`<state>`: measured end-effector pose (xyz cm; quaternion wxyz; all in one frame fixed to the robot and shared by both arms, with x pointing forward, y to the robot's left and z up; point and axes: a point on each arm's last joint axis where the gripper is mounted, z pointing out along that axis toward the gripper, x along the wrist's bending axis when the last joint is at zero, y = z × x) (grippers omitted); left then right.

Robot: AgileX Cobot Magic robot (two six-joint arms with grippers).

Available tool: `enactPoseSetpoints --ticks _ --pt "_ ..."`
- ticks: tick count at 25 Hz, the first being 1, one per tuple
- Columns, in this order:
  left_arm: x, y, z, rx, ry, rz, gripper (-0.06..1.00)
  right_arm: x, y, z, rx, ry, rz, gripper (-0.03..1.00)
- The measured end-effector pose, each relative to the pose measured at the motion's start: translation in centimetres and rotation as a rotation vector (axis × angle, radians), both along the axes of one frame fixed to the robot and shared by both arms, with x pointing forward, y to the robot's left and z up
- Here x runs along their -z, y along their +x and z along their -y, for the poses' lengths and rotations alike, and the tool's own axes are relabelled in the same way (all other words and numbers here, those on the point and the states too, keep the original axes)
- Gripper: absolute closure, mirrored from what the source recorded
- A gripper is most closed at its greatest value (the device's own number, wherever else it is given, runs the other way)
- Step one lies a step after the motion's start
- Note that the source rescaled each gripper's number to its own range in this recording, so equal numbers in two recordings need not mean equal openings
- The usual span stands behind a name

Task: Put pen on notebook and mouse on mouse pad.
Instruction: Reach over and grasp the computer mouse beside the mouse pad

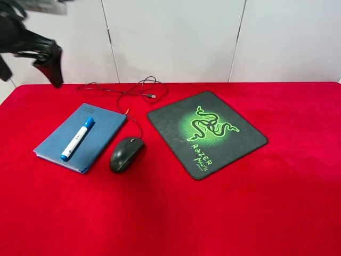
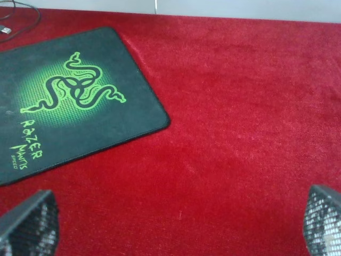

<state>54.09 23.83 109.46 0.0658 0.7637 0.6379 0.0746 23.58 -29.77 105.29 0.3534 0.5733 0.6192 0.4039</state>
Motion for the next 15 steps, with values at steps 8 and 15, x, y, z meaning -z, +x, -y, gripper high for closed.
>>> enactPoseSetpoints --ticks 8,15 --pt "-2.7 -6.8 -1.5 0.001 -0.023 0.094 -0.05 0.0 0.0 0.0 0.000 0.000 0.000 -0.03" --pt "-3.4 -13.2 -2.8 0.001 -0.048 0.181 -0.05 0.0 0.0 0.0 0.000 0.000 0.000 -0.03"
